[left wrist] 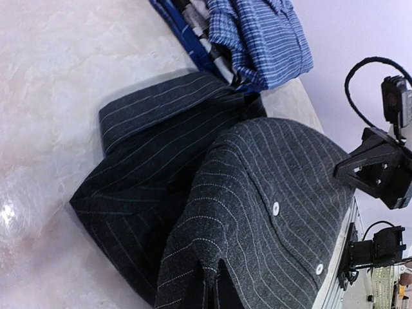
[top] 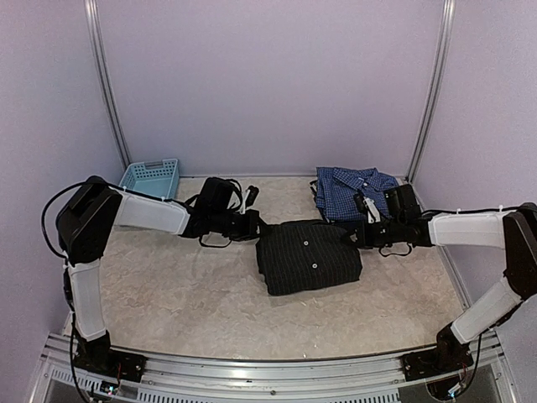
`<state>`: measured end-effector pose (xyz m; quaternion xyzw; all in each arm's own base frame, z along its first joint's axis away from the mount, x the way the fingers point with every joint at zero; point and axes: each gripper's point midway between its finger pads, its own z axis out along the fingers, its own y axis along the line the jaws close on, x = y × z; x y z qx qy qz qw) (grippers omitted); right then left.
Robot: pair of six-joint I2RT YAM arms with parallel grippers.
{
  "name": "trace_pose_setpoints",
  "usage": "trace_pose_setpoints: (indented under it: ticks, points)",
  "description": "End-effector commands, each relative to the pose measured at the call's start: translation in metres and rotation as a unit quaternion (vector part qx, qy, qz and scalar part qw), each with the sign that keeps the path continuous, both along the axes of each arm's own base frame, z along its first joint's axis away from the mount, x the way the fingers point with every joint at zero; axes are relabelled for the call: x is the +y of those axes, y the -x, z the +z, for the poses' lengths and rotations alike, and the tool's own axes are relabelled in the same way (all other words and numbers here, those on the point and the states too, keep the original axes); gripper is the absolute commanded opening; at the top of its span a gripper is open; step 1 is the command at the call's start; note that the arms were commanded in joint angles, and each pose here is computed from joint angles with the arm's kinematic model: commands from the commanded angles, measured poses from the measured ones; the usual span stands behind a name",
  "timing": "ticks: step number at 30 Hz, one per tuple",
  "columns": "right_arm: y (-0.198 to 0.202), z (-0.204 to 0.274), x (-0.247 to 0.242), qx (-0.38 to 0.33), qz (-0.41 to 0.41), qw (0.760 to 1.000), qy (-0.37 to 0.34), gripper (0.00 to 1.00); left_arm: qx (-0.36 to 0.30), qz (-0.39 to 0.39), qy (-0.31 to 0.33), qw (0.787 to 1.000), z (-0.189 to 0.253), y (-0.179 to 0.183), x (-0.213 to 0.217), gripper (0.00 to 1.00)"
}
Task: Fold and stack the long sleeve shirts
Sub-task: Fold the 2/3-rectangle-folded shirt at the center of the board.
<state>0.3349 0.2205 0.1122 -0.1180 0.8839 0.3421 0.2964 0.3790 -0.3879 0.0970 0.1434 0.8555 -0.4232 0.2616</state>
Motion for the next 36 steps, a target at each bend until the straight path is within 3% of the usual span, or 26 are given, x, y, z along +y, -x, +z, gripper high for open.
trace_pose_setpoints:
  ticks: [1, 8, 14, 18, 21, 28, 32, 36]
  points:
    - [0.001, -0.001, -0.009, -0.006, -0.027, 0.999, 0.021, 0.0, -0.025, -0.018, 0.024, 0.999, 0.017, -0.012, -0.012, 0.0]
    - [-0.008, -0.038, -0.013, 0.027, -0.04, 0.997, 0.053, 0.02, 0.015, 0.023, -0.001, 1.0, -0.026, -0.026, -0.003, 0.0]
    - [-0.013, -0.05, -0.011, 0.035, -0.037, 0.997, 0.062, 0.2, 0.045, 0.049, -0.023, 0.998, -0.058, -0.028, 0.006, 0.05]
    - [-0.015, -0.055, -0.017, 0.036, -0.043, 0.995, 0.082, 0.33, 0.033, 0.068, -0.016, 0.997, -0.051, -0.031, 0.015, 0.12]
    - [-0.013, -0.056, -0.024, 0.034, -0.049, 0.993, 0.103, 0.36, 0.019, 0.072, -0.015, 0.997, -0.039, -0.033, 0.018, 0.23]
    - [-0.013, -0.021, -0.027, -0.013, -0.05, 0.994, 0.096, 0.43, -0.025, 0.074, -0.005, 0.997, 0.001, -0.022, 0.026, 0.58]
    - [-0.015, -0.015, -0.024, -0.016, -0.05, 0.995, 0.089, 0.56, -0.027, 0.073, -0.01, 0.997, 0.015, -0.009, 0.028, 0.84]
    - [-0.018, -0.024, -0.019, -0.002, -0.048, 0.995, 0.082, 0.69, -0.007, 0.074, -0.018, 0.997, 0.004, 0.005, 0.025, 0.95]
